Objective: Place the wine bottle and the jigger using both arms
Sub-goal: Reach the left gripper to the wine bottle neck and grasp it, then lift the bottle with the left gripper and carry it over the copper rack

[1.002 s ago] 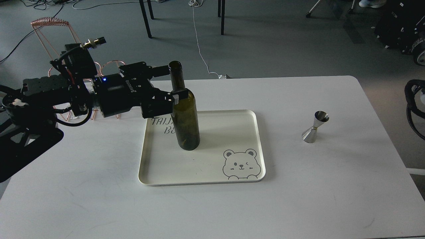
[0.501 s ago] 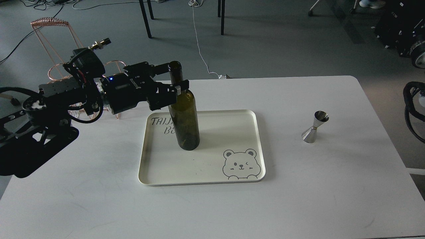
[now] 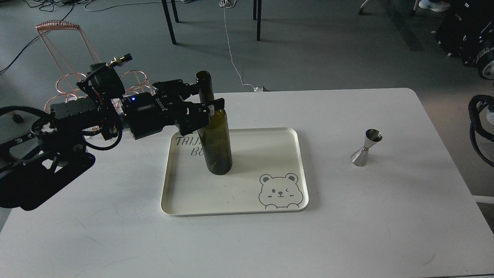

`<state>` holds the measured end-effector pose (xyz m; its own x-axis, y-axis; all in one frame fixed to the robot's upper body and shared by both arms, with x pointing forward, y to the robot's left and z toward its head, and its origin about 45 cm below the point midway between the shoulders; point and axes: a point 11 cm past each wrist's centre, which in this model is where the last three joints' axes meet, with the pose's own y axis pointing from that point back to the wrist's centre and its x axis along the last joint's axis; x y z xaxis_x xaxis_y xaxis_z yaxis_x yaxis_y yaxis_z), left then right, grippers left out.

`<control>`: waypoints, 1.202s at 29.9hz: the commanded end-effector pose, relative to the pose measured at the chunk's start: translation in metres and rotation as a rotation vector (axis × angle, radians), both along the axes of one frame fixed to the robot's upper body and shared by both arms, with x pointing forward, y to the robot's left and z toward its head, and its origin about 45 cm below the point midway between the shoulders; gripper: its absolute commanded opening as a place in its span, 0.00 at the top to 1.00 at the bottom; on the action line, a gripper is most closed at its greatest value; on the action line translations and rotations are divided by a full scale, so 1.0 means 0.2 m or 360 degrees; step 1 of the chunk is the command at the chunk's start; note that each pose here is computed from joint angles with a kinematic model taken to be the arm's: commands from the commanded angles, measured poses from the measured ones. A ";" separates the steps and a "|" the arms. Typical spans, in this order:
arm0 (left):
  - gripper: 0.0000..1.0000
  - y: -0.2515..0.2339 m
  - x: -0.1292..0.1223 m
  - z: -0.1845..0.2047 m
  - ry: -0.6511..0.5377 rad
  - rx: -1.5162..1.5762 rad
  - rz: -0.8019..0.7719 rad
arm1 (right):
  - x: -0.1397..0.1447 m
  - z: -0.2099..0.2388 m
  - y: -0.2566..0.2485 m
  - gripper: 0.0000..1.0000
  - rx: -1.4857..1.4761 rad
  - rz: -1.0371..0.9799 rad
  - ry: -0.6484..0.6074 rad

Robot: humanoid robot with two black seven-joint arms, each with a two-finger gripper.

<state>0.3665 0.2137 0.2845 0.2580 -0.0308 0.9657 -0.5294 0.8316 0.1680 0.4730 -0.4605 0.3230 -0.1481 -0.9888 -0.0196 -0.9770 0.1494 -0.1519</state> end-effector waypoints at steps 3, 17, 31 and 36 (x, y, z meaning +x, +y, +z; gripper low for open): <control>0.43 0.00 0.00 0.00 -0.0004 -0.0001 -0.0002 | 0.00 0.00 0.00 0.04 0.0008 -0.0004 -0.0006; 0.61 0.01 0.00 -0.01 -0.0004 0.0010 0.0006 | 0.00 0.01 0.00 0.04 0.0012 -0.0005 -0.0015; 0.81 0.06 0.05 0.14 -0.0088 -0.0006 0.0042 | 0.00 0.04 -0.03 0.04 0.0041 -0.0030 -0.0044; 0.81 0.15 0.09 0.32 -0.0144 -0.0038 0.0105 | 0.01 0.08 -0.02 0.04 0.0135 0.0026 -0.0107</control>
<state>0.3805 0.2320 0.3310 0.1884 -0.0004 0.9821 -0.5747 0.8108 0.1105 0.4742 -0.4650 0.3344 -0.1473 -0.9862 -0.0749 -0.9692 0.1590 -0.1880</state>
